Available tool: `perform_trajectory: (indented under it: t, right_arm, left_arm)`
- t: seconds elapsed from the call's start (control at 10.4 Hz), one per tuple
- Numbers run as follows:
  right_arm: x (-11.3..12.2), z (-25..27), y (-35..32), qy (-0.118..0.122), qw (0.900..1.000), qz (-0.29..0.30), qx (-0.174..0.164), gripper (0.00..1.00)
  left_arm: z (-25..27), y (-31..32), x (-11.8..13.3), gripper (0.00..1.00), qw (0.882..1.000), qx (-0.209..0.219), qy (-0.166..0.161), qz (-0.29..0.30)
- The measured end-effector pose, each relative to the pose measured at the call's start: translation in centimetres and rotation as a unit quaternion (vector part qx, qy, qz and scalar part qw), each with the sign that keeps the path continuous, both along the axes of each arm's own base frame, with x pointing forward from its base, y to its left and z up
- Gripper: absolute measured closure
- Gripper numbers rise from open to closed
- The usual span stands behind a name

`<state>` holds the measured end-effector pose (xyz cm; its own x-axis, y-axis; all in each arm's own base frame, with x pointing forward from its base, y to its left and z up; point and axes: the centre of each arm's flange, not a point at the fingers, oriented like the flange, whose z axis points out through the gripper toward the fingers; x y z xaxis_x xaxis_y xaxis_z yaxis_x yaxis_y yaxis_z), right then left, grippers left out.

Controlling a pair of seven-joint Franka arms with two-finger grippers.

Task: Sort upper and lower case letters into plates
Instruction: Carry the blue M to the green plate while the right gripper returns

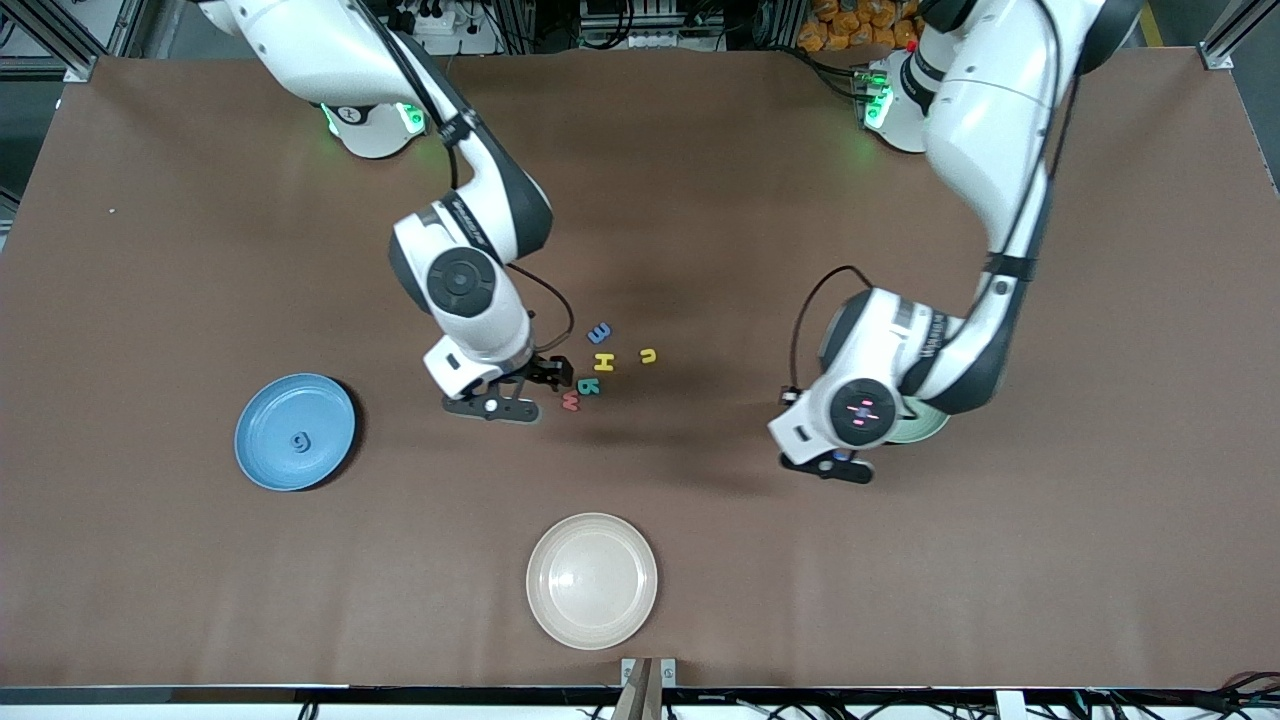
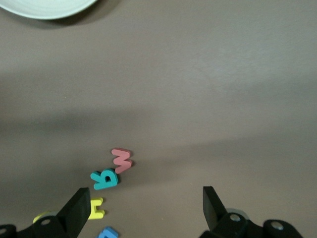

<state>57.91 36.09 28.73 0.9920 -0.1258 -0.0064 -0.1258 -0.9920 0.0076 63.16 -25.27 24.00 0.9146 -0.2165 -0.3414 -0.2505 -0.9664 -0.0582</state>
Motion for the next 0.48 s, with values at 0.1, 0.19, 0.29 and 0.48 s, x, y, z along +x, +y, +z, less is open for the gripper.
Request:
perform_trajectory:
  t: [0.1, 0.19, 0.29, 0.48]
  right_arm:
    - [0.4, -1.0, 0.0, -0.003, 1.0, -0.001, 0.001, 0.0]
    - [0.7, -1.9, -0.3, -0.003, 1.0, -0.004, 0.0, 0.0]
    - [1.1, -2.6, -0.5, -0.005, 1.0, -0.007, 0.0, 0.0]
    - [1.7, -4.2, -0.9, -0.011, 1.0, -0.011, 0.003, 0.0]
  left_arm:
    - [-0.2, 2.2, -0.8, 0.58, 1.0, -0.002, 0.01, -0.003]
    - [-0.4, 3.7, -1.9, 0.58, 1.0, -0.003, 0.009, -0.009]
    - [-0.8, 5.2, -2.9, 0.58, 1.0, -0.005, 0.004, -0.019]
    - [-2.2, 10.1, -4.5, 0.58, 0.999, -0.02, 0.001, -0.033]
